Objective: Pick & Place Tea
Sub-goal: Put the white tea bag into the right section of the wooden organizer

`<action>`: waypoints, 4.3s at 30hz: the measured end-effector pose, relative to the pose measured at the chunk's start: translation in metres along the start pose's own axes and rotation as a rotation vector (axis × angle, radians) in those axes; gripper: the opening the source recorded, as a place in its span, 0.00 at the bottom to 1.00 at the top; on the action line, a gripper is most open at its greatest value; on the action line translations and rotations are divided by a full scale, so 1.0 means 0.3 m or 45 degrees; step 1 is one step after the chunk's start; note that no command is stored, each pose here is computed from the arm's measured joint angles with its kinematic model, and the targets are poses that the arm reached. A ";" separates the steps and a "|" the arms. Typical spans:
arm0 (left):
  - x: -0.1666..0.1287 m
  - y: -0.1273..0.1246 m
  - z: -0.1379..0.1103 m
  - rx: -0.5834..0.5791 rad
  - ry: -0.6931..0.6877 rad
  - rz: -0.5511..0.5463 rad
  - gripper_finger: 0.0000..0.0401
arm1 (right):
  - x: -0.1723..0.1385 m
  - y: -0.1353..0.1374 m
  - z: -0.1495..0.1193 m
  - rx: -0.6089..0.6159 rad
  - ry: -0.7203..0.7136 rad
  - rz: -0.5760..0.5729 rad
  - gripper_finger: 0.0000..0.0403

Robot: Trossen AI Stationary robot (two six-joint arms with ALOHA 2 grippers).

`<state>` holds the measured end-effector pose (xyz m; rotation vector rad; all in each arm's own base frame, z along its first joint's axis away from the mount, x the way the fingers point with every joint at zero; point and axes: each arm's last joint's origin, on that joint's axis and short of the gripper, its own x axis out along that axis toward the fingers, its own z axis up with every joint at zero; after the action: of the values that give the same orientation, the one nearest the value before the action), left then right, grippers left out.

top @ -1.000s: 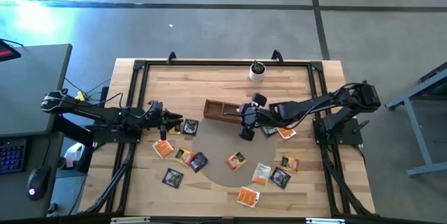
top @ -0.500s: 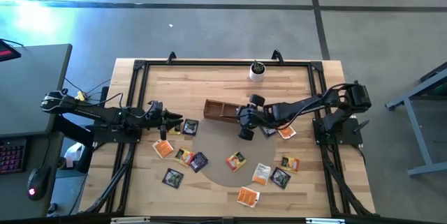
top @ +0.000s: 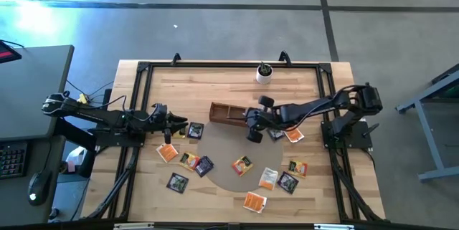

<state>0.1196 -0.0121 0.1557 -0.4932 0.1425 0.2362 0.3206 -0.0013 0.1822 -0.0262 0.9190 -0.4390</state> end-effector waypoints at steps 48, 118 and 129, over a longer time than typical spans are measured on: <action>0.000 -0.001 0.001 -0.006 -0.004 -0.004 0.28 | 0.022 -0.167 0.036 0.023 -0.017 -0.102 0.24; 0.000 -0.001 0.002 -0.009 -0.007 -0.005 0.28 | -0.203 0.105 -0.452 -0.165 0.751 0.070 0.30; 0.000 -0.001 0.002 -0.009 -0.007 -0.005 0.28 | -0.184 0.102 -0.473 -0.211 0.697 0.084 0.25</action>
<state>0.1197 -0.0122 0.1565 -0.5000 0.1350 0.2343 0.1927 0.0706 0.1311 -0.0268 1.4895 -0.3099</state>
